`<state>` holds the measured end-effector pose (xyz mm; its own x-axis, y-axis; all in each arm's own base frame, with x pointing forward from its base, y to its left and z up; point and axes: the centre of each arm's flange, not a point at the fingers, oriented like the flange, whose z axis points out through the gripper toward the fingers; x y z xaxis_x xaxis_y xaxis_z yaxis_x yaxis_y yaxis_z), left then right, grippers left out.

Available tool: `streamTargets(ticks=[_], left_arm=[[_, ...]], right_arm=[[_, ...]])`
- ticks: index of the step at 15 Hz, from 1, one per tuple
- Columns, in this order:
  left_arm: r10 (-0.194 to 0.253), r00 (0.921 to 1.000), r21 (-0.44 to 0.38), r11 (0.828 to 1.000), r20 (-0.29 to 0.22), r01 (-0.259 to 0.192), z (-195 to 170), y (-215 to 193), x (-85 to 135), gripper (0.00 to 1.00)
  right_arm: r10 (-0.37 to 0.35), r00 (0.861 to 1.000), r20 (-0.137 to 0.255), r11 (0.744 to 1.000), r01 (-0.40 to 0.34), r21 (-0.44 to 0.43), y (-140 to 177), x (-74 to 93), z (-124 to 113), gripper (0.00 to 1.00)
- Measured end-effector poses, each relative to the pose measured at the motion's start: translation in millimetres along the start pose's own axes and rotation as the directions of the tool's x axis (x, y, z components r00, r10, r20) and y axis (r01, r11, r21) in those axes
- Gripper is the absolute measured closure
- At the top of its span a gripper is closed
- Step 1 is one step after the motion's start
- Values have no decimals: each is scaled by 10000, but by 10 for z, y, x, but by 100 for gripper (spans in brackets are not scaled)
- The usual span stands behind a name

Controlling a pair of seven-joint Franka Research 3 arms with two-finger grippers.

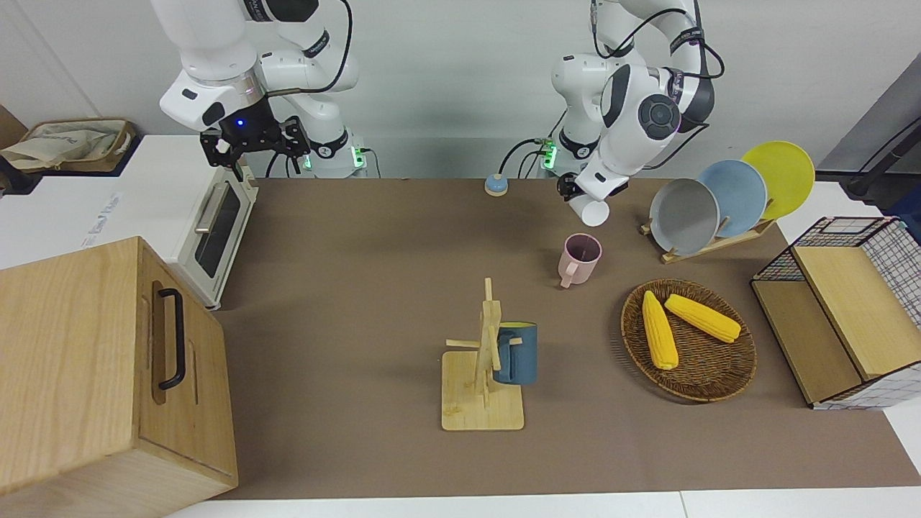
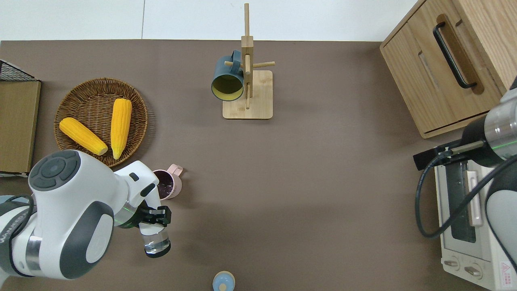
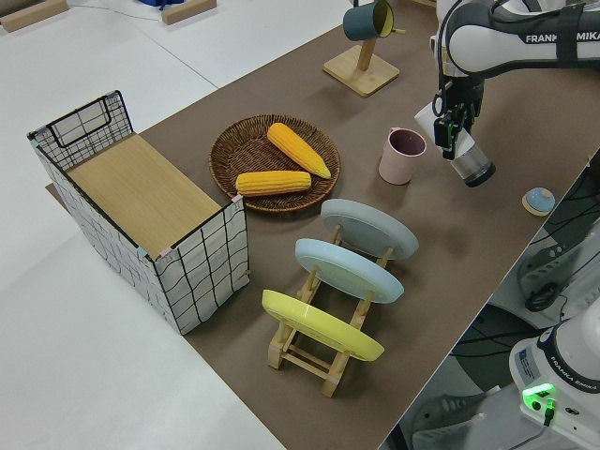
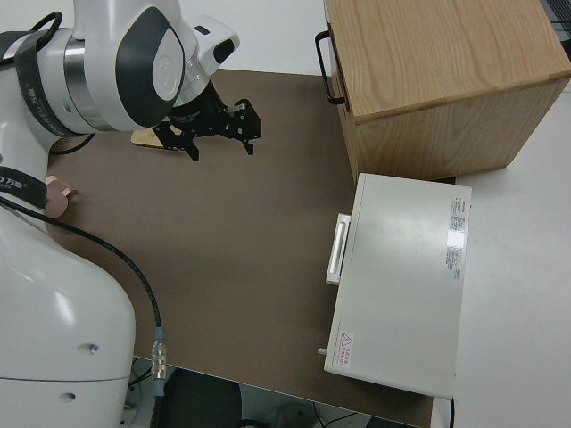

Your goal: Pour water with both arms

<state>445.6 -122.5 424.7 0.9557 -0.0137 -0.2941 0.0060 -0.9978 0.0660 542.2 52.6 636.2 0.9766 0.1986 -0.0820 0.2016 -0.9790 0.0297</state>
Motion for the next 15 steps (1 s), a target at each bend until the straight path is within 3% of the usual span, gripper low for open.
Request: streamTargets(ticks=[4,9,15], left_arm=[[125,9917,76,9999,-1278,-117,119,76,-144,37],[130,9853,140,9998,-1706,-108,122,75,-255,37],[-122,9663,199,9996,-2570,179,194,-86,-523,37]], right_arm=[[0,10000,0,10000,0,0,0,0,0,1],[0,10000,0,10000,0,0,0,0,0,1],[0,10000,-1,10000,0,0,0,0,0,1]])
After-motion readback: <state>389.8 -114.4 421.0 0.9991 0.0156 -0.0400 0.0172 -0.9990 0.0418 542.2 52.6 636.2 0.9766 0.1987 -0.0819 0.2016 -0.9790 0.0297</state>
